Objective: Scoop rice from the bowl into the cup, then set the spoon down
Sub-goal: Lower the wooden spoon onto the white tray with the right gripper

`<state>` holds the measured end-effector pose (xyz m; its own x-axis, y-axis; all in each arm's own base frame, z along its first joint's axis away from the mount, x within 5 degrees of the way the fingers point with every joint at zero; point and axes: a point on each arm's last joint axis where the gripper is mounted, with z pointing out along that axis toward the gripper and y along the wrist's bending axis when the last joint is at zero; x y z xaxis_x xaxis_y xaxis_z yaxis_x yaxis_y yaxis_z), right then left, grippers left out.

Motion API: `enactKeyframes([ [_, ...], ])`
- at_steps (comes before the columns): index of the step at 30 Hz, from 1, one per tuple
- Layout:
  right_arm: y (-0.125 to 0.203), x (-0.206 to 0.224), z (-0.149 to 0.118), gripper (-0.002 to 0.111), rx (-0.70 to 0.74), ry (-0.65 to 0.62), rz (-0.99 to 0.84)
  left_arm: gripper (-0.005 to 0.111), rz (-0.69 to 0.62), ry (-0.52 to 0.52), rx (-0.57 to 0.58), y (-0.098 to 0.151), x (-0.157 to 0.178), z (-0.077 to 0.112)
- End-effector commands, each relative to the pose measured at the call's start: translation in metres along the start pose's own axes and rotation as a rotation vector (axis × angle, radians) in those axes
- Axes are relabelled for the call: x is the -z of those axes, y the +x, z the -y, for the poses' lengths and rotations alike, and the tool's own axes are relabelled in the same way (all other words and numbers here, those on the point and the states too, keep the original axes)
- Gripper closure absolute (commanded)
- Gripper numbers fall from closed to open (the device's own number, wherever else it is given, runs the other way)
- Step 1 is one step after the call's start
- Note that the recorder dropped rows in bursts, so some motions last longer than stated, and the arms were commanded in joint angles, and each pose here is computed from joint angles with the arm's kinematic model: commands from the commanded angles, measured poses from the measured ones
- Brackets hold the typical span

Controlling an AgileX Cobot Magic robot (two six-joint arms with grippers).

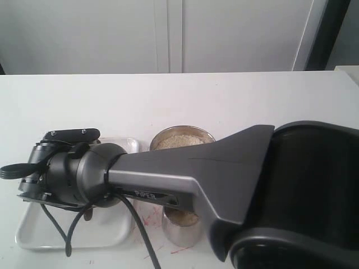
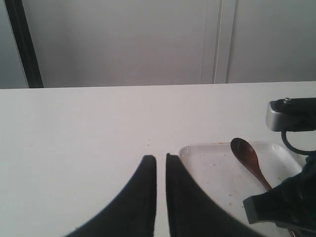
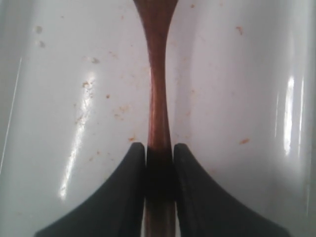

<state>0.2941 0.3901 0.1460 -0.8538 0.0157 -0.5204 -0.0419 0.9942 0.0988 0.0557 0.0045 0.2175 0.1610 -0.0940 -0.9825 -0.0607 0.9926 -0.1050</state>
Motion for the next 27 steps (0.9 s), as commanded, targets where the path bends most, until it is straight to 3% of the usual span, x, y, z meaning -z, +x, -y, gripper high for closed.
enactKeyframes([
  [1,-0.001,0.002,0.0,0.092,0.017,0.0,0.005,0.092,0.011,0.006,0.011,-0.003,0.0,0.001],
  [9,-0.002,0.002,-0.003,0.077,0.018,-0.027,0.015,0.092,0.011,0.006,0.011,-0.003,0.0,0.001],
  [22,-0.003,0.004,-0.004,0.077,0.017,-0.036,0.019,0.092,0.011,0.006,0.011,-0.003,0.0,0.001],
  [27,-0.023,0.035,-0.003,0.077,0.019,-0.071,0.088,0.092,0.011,0.006,0.011,-0.003,0.0,0.001],
])
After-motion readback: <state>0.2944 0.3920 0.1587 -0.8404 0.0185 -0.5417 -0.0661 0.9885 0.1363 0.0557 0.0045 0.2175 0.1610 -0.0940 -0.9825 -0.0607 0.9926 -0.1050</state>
